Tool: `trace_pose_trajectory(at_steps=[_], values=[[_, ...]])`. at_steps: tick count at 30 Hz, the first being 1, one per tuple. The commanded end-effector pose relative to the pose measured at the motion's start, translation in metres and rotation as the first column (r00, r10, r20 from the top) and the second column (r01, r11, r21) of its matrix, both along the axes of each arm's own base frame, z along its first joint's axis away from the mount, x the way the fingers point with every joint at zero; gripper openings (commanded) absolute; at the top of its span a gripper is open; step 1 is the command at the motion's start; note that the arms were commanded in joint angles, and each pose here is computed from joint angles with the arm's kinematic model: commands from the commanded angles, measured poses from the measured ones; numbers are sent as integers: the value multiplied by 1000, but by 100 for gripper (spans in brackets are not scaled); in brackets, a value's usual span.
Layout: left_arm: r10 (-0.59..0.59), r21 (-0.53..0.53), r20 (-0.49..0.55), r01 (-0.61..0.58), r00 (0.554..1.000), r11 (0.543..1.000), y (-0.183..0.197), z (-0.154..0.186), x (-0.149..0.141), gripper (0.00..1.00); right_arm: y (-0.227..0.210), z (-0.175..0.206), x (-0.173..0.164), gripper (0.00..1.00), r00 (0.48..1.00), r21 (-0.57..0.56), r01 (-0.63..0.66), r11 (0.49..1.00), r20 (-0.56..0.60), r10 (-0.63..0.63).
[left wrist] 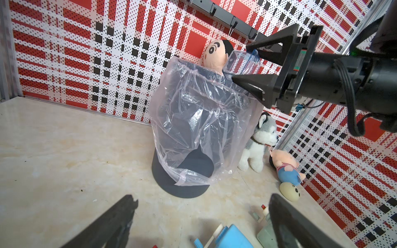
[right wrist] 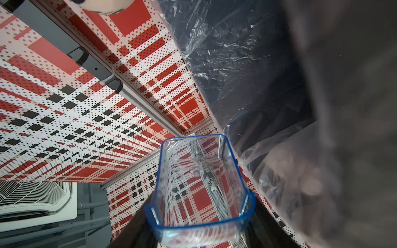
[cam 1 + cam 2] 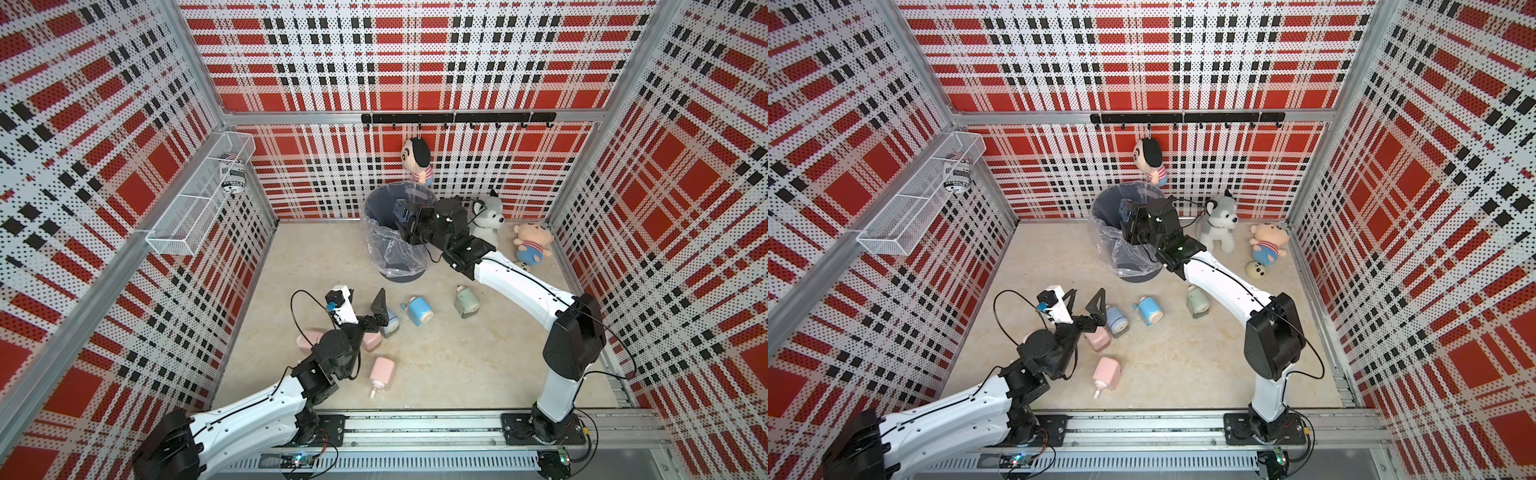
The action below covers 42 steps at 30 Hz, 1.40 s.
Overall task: Take out the pencil sharpener tray and clean the shavings
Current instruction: Pour the shavings into the trash bin.
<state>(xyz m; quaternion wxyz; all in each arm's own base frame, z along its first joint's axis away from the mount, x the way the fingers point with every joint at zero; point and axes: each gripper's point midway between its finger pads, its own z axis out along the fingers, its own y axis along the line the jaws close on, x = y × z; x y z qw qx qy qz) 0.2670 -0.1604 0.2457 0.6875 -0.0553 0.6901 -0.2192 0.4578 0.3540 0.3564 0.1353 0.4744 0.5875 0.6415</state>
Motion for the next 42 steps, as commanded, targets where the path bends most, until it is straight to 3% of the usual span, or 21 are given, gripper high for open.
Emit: trace_pose_trajectory(at_steps=[1, 7, 11, 16, 19, 23, 29, 34, 37, 42], values=[[-17, -6, 17, 17, 1000, 1000, -2, 4, -2, 98, -1, 10, -2, 44, 999, 47, 17, 999, -29, -15], [-15, 2, 13, 15, 1000, 1000, -3, 2, -1, 98, 0, -26, -2, 44, 997, 37, 11, 999, -80, -8], [-27, -3, 11, 27, 1000, 1000, -6, 2, -1, 98, -2, -21, -3, 44, 999, 16, 5, 1000, -51, -4], [-54, -24, 27, 55, 998, 998, -8, 9, -5, 98, -16, 6, -10, 46, 998, -153, 8, 988, 64, 1], [-91, -45, 41, 93, 995, 995, -13, 16, -9, 98, -27, 16, -17, 46, 989, -308, 12, 951, 144, 34], [-145, -57, 51, 148, 988, 987, -23, 24, -14, 98, -47, 16, -31, 46, 970, -510, 40, 859, 226, 89], [-215, -33, 37, 217, 976, 976, -42, 26, -15, 98, -100, 3, -61, 47, 929, -763, 168, 624, 334, 157], [-273, 17, -3, 273, 962, 962, -63, 21, -9, 98, -138, -21, -95, 47, 890, -862, 260, 435, 388, 239], [-329, 27, -49, 330, 943, 944, -78, 13, -4, 98, -153, -39, -114, 48, 863, -892, 288, 348, 399, 309], [-407, -37, -153, 406, 901, 913, -90, -13, 16, 98, -163, -88, -140, 48, 821, -920, 291, 263, 381, 425]])
